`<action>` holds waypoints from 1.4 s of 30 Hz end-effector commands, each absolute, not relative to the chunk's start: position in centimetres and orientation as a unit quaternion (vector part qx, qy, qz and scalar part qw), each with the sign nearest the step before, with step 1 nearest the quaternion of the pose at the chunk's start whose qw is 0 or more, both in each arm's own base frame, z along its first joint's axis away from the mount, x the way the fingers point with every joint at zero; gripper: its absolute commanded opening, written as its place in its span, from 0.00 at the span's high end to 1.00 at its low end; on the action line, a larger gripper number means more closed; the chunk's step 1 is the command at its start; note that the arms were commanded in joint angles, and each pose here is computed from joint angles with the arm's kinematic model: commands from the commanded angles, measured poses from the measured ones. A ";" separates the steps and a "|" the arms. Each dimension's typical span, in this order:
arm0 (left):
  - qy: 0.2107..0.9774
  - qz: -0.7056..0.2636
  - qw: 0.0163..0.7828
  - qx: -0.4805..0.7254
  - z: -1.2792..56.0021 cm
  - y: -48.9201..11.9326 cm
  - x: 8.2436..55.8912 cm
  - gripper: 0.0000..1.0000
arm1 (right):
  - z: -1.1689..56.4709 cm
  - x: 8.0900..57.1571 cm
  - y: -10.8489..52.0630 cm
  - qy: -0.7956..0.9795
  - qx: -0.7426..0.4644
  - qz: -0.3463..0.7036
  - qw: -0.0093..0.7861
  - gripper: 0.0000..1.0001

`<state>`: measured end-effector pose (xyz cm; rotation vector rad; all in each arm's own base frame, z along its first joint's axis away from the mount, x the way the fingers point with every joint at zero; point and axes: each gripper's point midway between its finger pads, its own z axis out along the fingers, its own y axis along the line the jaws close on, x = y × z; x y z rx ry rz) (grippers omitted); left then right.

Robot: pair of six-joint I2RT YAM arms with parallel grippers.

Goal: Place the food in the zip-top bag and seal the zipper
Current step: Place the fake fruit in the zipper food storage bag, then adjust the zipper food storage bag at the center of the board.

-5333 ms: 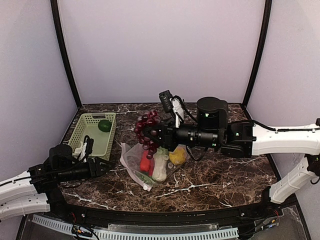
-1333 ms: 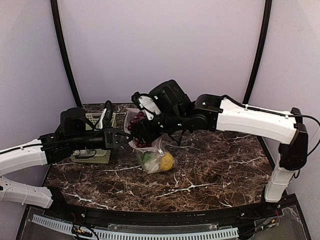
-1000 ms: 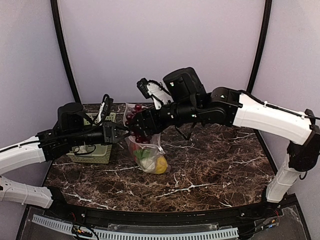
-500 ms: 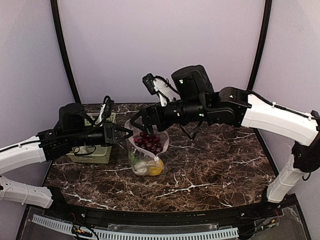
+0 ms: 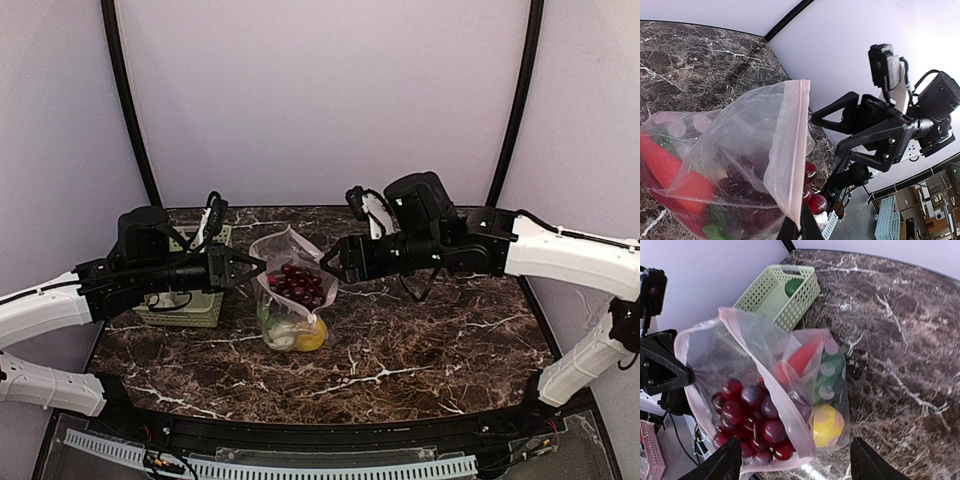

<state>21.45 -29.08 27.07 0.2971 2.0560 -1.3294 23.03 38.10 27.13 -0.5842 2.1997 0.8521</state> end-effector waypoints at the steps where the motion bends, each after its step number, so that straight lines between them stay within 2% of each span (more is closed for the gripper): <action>1: 0.767 -0.522 0.354 0.113 29.5 -28.8 21.4 0.99 | 27.3 22.0 38.3 0.826 -0.206 0.414 0.323 0.32; 13: 0.768 -0.521 0.355 0.113 29.6 -28.7 21.4 0.99 | 23.8 22.8 38.5 0.830 -0.200 0.429 0.297 0.53; 22: 0.768 -0.520 0.357 0.113 29.7 -28.5 21.3 0.99 | 23.1 23.4 39.5 0.829 -0.215 0.424 0.294 0.60; 24: 0.768 -0.519 0.356 0.113 29.6 -28.5 21.2 0.99 | 23.0 23.4 39.7 0.829 -0.218 0.424 0.291 0.67; 25: 0.769 -0.519 0.356 0.114 29.6 -28.5 21.2 0.99 | 23.0 23.4 39.8 0.828 -0.220 0.426 0.290 0.73; 28: 0.770 -0.517 0.355 0.115 29.6 -28.5 21.2 0.99 | 24.4 23.3 40.2 0.818 -0.227 0.439 0.293 1.00; 37: 0.780 -0.483 0.376 0.132 32.7 -28.0 22.7 0.99 | 37.1 22.9 40.0 0.746 -0.286 0.462 0.385 1.00; 42: 0.768 -0.500 0.377 0.137 34.2 -28.6 23.2 0.99 | 38.0 23.3 40.5 0.741 -0.284 0.466 0.392 1.00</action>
